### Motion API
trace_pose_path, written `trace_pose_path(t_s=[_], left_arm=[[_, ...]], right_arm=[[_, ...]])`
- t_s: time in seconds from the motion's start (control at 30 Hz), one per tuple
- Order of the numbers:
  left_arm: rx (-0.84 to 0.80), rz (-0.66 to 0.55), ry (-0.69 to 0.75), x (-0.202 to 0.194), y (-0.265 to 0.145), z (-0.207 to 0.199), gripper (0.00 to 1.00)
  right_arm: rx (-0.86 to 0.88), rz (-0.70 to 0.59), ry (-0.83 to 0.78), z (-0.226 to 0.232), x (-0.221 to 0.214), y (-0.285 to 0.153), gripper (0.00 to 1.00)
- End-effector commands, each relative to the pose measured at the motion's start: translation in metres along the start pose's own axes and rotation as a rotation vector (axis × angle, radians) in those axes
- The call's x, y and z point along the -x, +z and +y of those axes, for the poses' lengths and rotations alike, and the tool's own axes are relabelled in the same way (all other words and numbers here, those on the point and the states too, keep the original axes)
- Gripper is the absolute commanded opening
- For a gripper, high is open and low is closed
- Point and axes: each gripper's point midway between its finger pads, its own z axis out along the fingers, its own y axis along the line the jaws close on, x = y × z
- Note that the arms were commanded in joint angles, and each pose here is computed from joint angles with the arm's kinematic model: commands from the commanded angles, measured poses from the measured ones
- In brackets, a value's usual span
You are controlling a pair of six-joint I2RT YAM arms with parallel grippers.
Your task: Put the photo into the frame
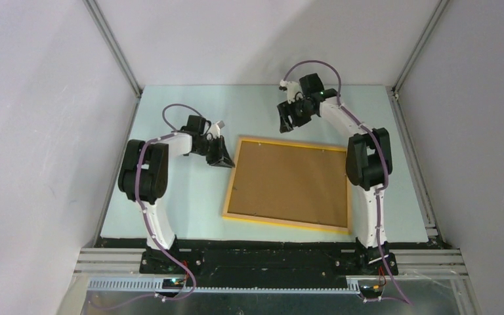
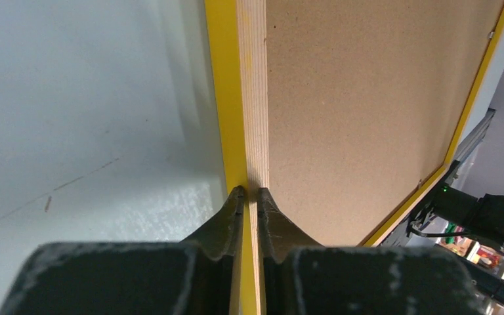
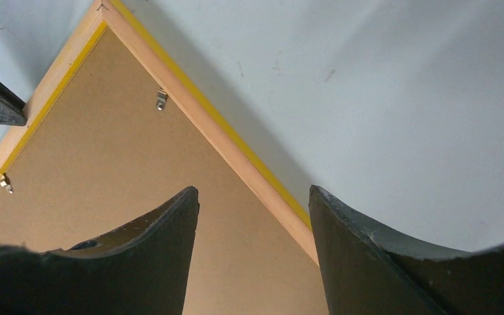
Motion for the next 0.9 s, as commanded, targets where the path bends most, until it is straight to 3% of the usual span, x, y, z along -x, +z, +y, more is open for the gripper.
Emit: trace_pose_path(t_s=[0.0,0.37,0.87], left_arm=[[0.102,0.086,-0.09,-0.041,0.009,0.02,0.0],[0.08,0.083,-0.131,-0.047,0.011,0.017,0.0],[0.072,0.098,-0.12,-0.05,0.015,0.018,0.0]], right_arm=[[0.06,-0.039,-0.005,0.026,0.02,0.012,0.67],[0.075,-0.014,-0.119,0.071,0.032,0.052,0.71],[0.0,0.081,-0.205,0.071,0.006,0.094,0.69]])
